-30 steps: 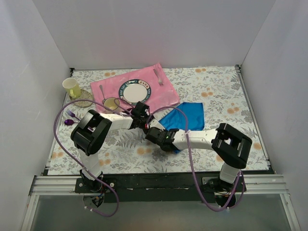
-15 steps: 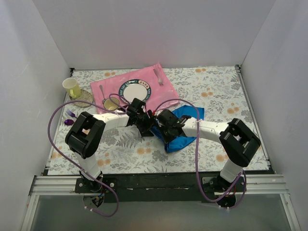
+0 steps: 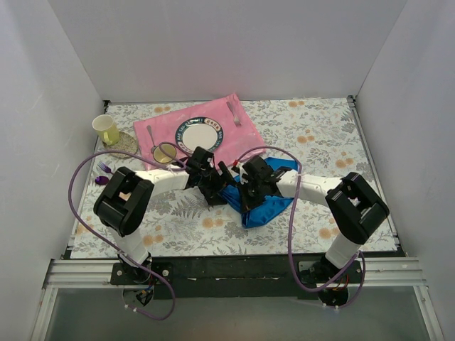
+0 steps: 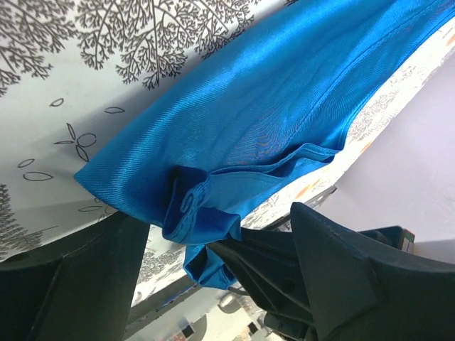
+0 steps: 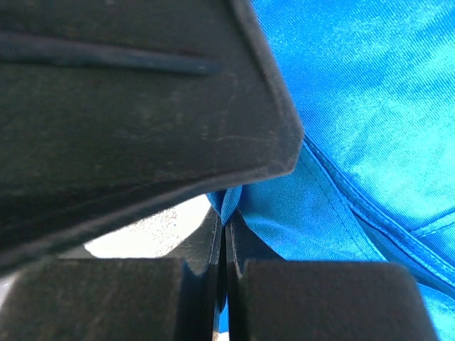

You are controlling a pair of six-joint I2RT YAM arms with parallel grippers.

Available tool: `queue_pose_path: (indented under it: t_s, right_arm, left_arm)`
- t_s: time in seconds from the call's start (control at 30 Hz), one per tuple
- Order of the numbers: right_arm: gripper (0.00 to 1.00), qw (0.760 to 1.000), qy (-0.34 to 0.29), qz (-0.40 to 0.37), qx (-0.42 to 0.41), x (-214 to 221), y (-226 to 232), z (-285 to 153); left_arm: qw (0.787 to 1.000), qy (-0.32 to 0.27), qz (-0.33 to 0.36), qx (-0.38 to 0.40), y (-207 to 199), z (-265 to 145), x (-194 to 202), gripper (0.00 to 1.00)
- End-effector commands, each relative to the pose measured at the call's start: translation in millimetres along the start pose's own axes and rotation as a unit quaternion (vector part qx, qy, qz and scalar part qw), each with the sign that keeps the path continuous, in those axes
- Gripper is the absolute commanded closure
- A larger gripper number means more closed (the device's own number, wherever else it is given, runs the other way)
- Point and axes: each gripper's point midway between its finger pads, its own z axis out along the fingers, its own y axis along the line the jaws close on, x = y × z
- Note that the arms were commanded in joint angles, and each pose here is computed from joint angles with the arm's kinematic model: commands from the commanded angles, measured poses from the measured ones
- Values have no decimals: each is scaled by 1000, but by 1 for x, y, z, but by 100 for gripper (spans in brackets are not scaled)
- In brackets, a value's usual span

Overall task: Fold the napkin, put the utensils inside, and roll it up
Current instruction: Roll the napkin with the utensil

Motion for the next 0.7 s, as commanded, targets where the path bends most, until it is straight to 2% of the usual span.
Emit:
queue_pose_path:
  t_s: [0.0, 0.27, 0.33, 0.47, 0.67]
  right_arm:
    - [99, 998, -23, 18, -47, -11, 11, -10]
    - [99, 995, -32, 49, -79, -16, 5, -12]
    - [99, 994, -33, 51, -87, -18, 6, -12]
    - [99, 992, -32, 64, -106, -18, 6, -13]
    - [99, 987, -24, 82, -133, -16, 9, -12]
  left_arm:
    - [1000, 19, -14, 12, -3, -5, 17, 22]
    - [1000, -5, -15, 6, -1, -13, 14, 27]
    - [1000, 14, -25, 4, 2, -5, 18, 33]
    - [1000, 8, -20, 2, -1, 5, 14, 42]
    - [1000, 4, -12, -6, -2, 14, 13, 40]
